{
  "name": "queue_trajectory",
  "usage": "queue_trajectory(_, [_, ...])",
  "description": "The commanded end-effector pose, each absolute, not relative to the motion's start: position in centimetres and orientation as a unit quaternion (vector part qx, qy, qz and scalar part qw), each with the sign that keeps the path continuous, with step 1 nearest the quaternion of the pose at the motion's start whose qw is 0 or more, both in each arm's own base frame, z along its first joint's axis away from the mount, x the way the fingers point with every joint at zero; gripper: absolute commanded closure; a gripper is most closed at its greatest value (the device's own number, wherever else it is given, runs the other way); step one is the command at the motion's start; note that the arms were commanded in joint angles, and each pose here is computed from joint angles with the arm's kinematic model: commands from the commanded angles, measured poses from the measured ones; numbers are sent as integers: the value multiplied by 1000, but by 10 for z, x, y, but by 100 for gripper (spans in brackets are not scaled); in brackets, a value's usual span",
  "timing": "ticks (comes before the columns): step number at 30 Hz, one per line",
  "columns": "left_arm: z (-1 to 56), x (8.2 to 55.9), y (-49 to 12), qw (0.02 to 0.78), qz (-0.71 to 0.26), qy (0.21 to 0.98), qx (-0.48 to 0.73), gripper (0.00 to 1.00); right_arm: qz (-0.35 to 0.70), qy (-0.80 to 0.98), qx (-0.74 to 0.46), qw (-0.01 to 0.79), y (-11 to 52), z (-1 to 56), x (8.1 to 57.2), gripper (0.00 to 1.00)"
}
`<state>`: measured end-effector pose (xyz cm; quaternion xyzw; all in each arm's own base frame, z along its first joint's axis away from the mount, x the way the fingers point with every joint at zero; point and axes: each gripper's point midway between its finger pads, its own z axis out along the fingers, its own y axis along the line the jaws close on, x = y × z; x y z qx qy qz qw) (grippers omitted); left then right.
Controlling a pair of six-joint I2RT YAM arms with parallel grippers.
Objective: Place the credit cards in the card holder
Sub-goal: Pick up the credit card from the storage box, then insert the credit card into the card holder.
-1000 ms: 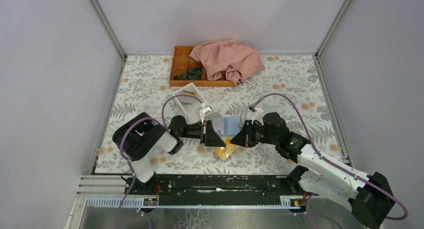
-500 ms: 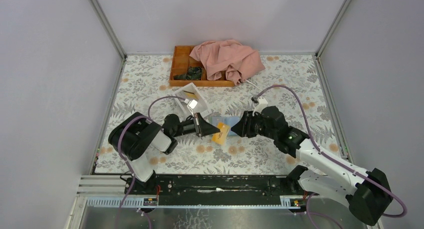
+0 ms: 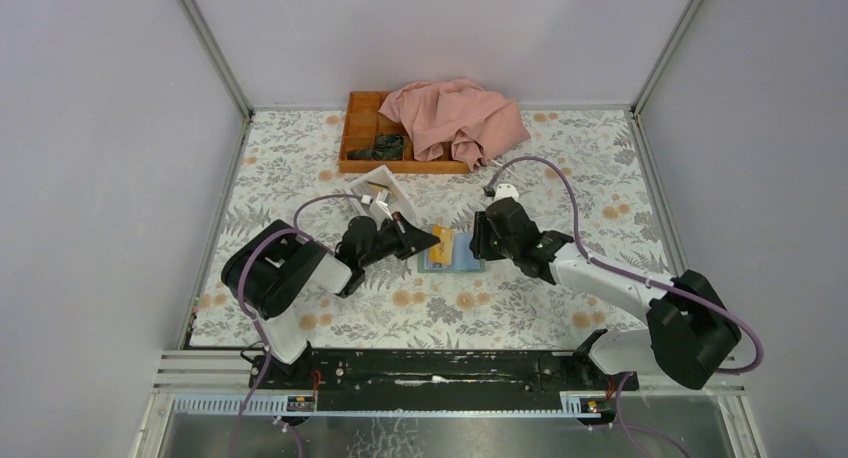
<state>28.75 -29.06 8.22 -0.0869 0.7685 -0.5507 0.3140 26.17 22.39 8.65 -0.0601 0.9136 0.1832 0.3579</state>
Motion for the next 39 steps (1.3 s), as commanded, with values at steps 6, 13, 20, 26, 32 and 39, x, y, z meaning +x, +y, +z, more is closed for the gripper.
queue_trajectory(6, [47,307,-294,316,-490,801,-137,100,159,902,-64,395,237,98,301,64])
queue_trajectory(13, [38,310,-290,320,-468,808,-161,100,148,912,-73,376,246,81,309,66])
queue_trajectory(20, [34,310,-296,314,-467,809,-169,100,105,924,-62,363,237,58,315,68])
queue_trajectory(26, [34,308,-301,307,-475,807,-167,100,73,928,-50,361,226,48,317,69])
queue_trajectory(32, [38,301,-302,303,-487,802,-168,100,60,929,-40,364,218,46,316,69])
queue_trajectory(39, [53,296,-298,311,-496,794,-168,100,53,932,-41,356,213,38,312,69])
